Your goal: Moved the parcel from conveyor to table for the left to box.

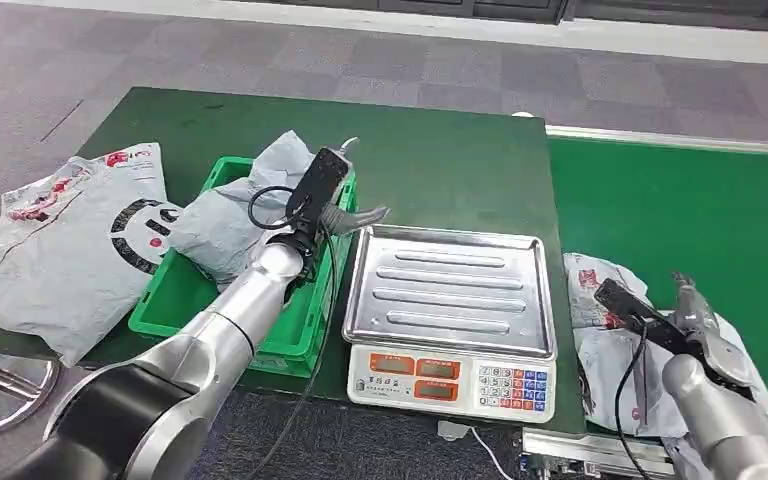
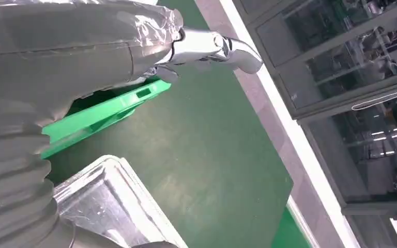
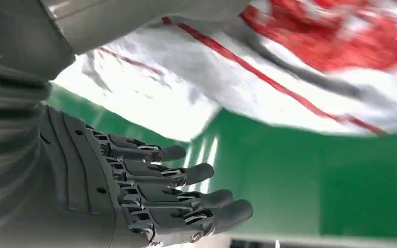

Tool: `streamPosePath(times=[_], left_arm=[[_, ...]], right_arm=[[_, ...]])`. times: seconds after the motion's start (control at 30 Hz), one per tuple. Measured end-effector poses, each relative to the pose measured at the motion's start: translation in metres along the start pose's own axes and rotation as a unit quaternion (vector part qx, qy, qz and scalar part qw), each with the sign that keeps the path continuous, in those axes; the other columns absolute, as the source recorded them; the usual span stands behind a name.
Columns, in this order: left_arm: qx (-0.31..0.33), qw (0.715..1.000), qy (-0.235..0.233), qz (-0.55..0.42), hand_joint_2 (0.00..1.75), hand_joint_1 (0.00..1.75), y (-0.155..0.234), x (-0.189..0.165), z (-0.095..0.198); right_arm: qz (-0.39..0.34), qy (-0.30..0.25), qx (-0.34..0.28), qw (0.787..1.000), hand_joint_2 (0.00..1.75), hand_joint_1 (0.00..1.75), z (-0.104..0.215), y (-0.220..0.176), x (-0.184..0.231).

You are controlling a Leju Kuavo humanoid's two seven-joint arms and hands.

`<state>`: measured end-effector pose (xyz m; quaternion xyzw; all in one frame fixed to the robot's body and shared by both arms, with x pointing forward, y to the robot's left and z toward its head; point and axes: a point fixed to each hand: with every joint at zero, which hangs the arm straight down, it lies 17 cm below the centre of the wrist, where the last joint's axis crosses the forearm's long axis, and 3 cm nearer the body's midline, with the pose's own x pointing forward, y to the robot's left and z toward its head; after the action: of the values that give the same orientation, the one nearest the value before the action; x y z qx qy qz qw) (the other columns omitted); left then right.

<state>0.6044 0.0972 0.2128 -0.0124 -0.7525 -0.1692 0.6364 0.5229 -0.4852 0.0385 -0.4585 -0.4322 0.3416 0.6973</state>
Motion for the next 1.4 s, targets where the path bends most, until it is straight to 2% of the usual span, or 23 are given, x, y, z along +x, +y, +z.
streamPosePath(times=[0.4,0.53,0.8,1.2,1.23,1.27,1.4], left_arm=[[-0.006,1.000,-0.001,0.001,1.75,0.00,-0.003,0.000,0.000],[-0.010,1.000,-0.001,-0.001,1.75,0.00,-0.005,0.001,0.001],[-0.016,1.000,0.001,-0.002,1.75,0.00,-0.009,0.000,0.001],[-0.015,1.000,0.003,-0.002,1.75,0.00,-0.009,0.000,0.001],[-0.014,1.000,0.003,-0.002,1.75,0.00,-0.009,0.000,0.001],[-0.013,1.000,0.004,-0.002,1.75,0.00,-0.008,0.000,0.001],[-0.008,1.000,0.005,-0.002,1.75,0.00,-0.006,-0.001,0.000]], right_arm=[[-0.011,-0.030,0.005,0.999,1.75,0.00,0.005,0.013,0.033],[-0.017,-0.037,0.026,0.999,1.75,0.00,0.011,0.030,0.039],[-0.006,-0.017,0.112,0.994,1.75,0.00,0.027,0.076,0.023],[0.010,0.012,0.128,0.992,1.75,0.00,0.028,0.081,0.004],[0.013,0.015,0.130,0.991,1.75,0.09,0.028,0.081,0.003],[0.017,0.019,0.131,0.991,1.75,1.75,0.028,0.080,0.000],[0.018,0.021,0.123,0.992,1.75,1.75,0.025,0.074,-0.003]])
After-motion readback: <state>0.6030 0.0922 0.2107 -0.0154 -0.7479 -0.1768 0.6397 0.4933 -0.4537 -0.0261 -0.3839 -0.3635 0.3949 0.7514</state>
